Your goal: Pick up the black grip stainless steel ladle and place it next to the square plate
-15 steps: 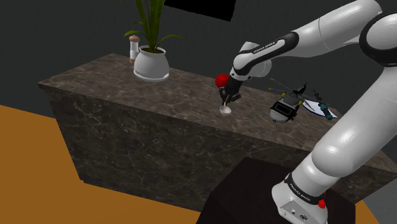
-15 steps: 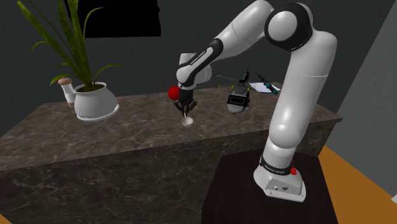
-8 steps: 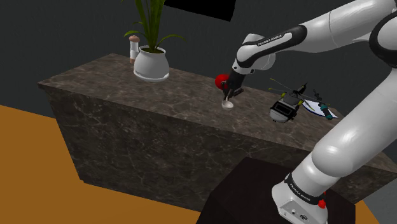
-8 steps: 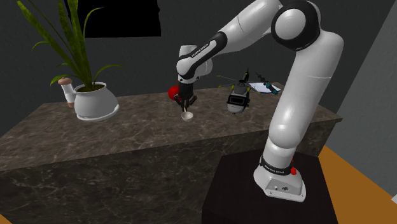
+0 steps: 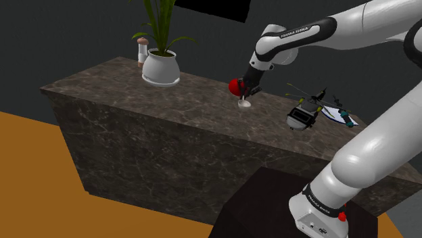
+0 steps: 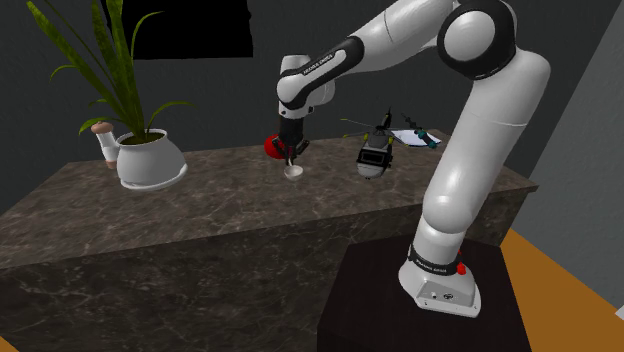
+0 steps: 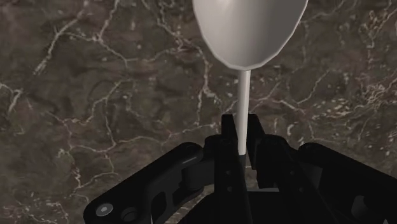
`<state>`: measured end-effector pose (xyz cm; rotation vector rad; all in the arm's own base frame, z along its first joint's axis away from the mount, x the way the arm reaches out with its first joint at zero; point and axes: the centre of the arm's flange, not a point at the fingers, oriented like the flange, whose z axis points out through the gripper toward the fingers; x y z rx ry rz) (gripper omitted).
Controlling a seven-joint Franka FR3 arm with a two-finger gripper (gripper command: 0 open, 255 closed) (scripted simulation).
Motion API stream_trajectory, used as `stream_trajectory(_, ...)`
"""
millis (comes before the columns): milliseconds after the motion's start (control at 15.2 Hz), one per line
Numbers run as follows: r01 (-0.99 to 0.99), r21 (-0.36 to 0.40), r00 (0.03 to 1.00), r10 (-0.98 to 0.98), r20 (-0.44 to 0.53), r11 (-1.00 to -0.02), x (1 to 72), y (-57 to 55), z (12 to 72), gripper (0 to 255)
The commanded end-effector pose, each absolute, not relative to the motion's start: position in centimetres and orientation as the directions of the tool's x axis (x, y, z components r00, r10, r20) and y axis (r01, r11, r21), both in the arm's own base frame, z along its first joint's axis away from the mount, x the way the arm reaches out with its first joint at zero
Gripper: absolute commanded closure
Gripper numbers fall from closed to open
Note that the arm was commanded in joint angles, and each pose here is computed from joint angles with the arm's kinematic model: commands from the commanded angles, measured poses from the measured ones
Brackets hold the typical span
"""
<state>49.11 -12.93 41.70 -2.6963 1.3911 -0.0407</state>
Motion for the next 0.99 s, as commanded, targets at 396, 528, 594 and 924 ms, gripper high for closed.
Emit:
stream_trajectory(396, -0.811, -0.107, 0.581, -0.814, -0.026, -0.575, 46.9, -14.4, 44.7, 255)
stream_trajectory(528, -0.811, -0.107, 0.581, -0.814, -0.026, -0.575, 44.6, -15.7, 44.7, 255)
stream_trajectory(594, -0.811, -0.107, 0.581, -0.814, -0.026, -0.575, 43.5, -16.4, 44.7, 255)
stream_trajectory(924, -0.811, -0.107, 0.581, -0.814, -0.026, -0.575, 37.9, -19.9, 44.8, 255)
